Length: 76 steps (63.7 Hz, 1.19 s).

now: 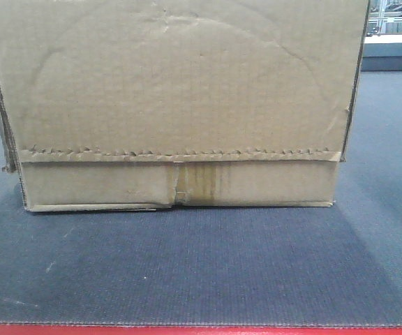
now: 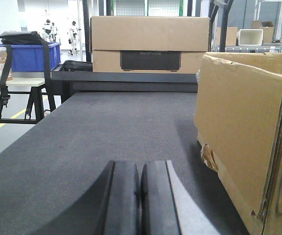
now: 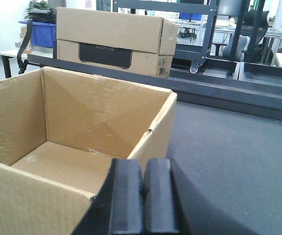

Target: Grab carton from right shelf to conveyor

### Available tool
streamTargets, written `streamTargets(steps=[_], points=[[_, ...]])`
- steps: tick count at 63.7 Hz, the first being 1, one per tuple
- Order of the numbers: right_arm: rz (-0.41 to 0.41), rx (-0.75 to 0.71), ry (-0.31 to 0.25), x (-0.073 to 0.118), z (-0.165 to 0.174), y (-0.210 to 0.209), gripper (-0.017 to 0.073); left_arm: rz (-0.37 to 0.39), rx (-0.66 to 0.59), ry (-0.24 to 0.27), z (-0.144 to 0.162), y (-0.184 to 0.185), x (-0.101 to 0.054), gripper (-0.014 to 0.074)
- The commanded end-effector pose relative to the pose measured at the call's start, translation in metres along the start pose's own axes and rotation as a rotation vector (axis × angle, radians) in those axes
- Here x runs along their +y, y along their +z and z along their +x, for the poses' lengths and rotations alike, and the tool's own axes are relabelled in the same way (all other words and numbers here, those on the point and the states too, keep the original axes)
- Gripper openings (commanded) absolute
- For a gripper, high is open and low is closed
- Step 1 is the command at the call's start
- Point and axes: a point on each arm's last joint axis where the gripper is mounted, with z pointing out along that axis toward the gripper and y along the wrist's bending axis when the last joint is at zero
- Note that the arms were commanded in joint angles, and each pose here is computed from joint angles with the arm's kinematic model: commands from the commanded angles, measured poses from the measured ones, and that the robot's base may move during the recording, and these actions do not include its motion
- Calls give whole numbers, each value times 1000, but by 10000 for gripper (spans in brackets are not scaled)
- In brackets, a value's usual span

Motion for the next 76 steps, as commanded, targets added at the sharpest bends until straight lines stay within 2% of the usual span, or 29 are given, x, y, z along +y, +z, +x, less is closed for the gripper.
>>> streamTargets(steps=[1, 7, 18, 25, 34, 48, 52, 56, 76], points=[[-6, -41, -9, 1, -3, -2, -67, -3, -27, 0, -3, -1, 0, 15], [24, -38, 13, -3, 1, -4, -67, -3, -27, 0, -3, -1, 0, 15], [173, -49, 21, -20, 17, -24, -67, -3, -27, 0, -3, -1, 0, 15], [260, -63, 23, -25, 37, -42, -67, -3, -27, 0, -3, -1, 0, 15], [346, -65, 69, -26, 75, -63, -67, -3, -27, 0, -3, -1, 0, 15], [352, -51, 71, -19, 125, -78, -67, -3, -27, 0, -3, -1, 0, 15], [351, -103, 62, -17, 122, -83, -67, -3, -27, 0, -3, -1, 0, 15], [341, -37, 73, -15, 129, -84, -67, -3, -27, 0, -3, -1, 0, 15], [340, -30, 73, -15, 130, -84, -67, -3, -27, 0, -3, -1, 0, 15]])
